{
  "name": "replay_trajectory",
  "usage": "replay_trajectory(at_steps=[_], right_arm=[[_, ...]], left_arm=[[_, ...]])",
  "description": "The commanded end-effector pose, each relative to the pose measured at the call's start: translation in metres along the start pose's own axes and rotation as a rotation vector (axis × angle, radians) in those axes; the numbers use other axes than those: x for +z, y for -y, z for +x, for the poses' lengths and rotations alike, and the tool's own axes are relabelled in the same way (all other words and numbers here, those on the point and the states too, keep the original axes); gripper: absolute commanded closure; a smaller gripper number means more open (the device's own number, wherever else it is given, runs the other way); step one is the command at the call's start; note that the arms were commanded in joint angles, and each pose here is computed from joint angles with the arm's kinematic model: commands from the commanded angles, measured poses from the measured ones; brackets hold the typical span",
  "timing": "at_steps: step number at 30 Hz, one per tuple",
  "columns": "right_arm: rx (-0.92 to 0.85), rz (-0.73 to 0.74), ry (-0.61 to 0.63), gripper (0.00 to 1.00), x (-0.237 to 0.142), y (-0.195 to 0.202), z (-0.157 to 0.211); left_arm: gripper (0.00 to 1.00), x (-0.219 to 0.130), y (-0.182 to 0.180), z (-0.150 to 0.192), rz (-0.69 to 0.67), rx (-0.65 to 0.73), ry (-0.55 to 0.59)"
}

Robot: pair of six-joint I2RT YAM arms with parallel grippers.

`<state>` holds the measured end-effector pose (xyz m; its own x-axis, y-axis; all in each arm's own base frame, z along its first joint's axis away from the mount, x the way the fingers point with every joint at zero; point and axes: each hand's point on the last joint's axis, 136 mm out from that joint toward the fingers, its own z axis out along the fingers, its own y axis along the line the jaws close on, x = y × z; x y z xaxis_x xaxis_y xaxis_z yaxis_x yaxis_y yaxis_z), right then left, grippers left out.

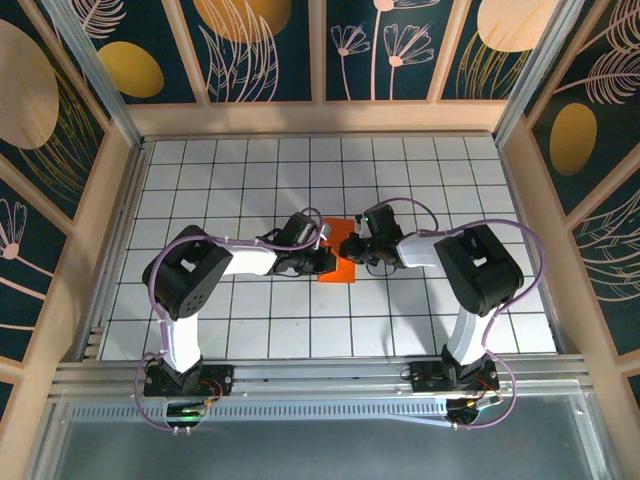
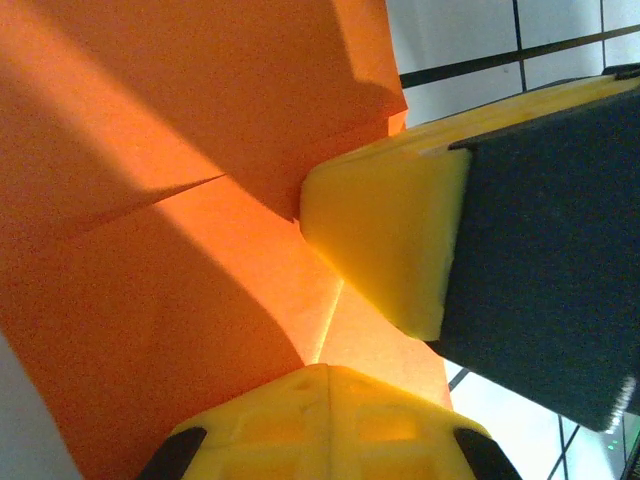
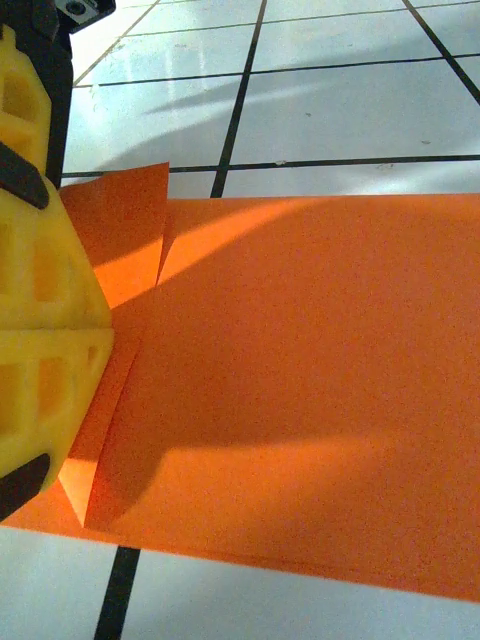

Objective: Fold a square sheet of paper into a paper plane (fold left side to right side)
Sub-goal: Fold the triangle a second time at the center of the table.

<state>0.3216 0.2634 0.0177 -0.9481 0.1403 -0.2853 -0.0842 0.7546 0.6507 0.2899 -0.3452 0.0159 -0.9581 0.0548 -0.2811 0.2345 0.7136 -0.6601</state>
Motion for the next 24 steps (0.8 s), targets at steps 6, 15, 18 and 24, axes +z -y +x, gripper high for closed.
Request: replay_trajectory(at_steps=[6, 15, 18, 24], right_arm=[[0.053, 0.145, -0.061, 1.00, 0.004, 0.044, 0.023], [0.053, 0.163, -0.061, 1.00, 0.004, 0.049, 0.023], [0.053, 0.165, -0.061, 1.00, 0.003, 0.050, 0.022], [0.054, 0.164, -0.060, 1.00, 0.003, 0.049, 0.022]], left_arm=[[1.00, 0.009, -0.013, 0.001, -0.072, 0.032, -0.026], [1.00, -0.002, -0.027, 0.032, -0.120, 0.040, -0.071], [1.00, -0.008, -0.031, 0.045, -0.124, 0.051, -0.091], [1.00, -0.021, -0.044, 0.069, -0.138, 0.049, -0.113]])
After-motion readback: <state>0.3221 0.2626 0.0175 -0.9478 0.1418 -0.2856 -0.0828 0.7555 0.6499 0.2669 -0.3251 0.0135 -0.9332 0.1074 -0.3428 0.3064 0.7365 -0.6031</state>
